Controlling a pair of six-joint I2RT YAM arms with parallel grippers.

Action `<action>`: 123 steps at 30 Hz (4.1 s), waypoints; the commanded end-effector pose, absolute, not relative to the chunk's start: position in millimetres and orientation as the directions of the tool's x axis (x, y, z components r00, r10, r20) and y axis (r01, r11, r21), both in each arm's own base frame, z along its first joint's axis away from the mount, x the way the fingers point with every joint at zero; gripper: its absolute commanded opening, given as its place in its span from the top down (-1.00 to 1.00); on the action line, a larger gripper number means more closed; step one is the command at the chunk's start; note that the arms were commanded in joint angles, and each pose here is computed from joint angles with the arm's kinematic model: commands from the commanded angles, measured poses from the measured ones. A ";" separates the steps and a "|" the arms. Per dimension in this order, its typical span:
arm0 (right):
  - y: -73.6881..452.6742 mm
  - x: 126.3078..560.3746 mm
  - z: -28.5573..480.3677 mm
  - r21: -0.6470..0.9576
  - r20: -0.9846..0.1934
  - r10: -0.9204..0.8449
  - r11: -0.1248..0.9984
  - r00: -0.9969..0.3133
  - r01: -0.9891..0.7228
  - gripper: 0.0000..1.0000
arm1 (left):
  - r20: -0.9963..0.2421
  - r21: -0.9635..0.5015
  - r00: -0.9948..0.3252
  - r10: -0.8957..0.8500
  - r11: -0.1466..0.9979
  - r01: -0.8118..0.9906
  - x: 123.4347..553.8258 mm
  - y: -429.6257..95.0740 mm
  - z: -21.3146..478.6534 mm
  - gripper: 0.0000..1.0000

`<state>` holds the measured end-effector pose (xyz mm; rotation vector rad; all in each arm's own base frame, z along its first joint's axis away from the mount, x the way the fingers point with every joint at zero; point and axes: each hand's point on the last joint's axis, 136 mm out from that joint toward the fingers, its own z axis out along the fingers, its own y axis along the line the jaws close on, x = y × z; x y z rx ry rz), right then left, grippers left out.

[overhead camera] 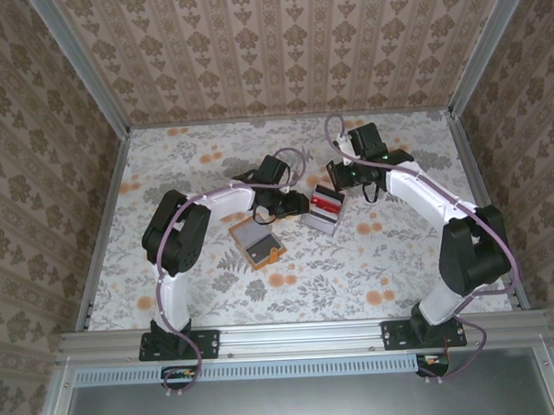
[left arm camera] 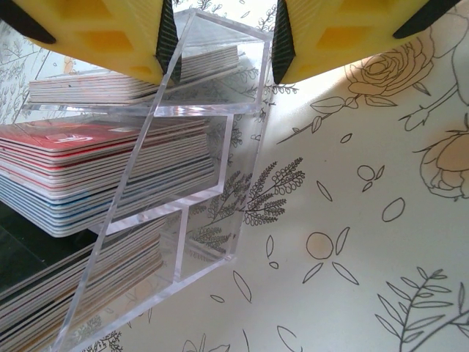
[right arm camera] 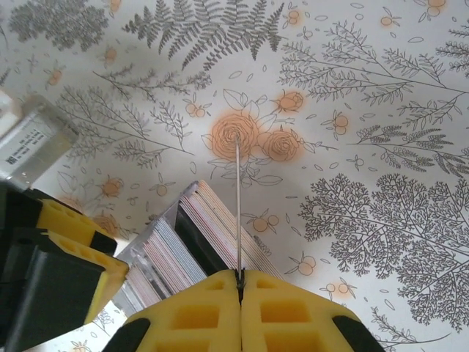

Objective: Put the credit cards into the card holder

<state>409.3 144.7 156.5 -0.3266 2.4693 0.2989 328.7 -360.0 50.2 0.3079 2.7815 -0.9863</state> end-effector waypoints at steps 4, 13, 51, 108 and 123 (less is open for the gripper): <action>151.3 397.9 172.5 0.261 -0.633 -0.076 0.916 -0.771 -0.304 0.92 | -0.174 -0.586 -0.974 0.143 0.780 0.219 318.1 -352.0 54.9 0.18; 180.8 368.4 191.0 0.501 -0.614 0.037 0.790 -0.789 -0.353 0.97 | -0.258 -0.631 -0.962 0.092 0.738 0.239 332.4 -339.6 112.6 0.15; 319.0 261.2 53.2 0.246 -0.415 -0.341 0.850 -0.843 -0.465 1.00 | -0.132 -0.489 -0.986 -0.105 0.872 -0.027 325.3 -167.5 35.2 0.16; 340.3 292.6 46.7 0.746 -0.245 0.073 0.651 -0.967 -0.140 1.00 | -0.044 -0.512 -0.990 -0.131 0.854 -0.090 260.7 -186.4 12.8 0.37; 338.8 294.0 76.5 0.754 -0.281 0.060 0.632 -0.958 -0.181 1.00 | -0.048 -0.497 -0.989 -0.137 0.863 -0.095 259.0 -182.2 14.6 0.50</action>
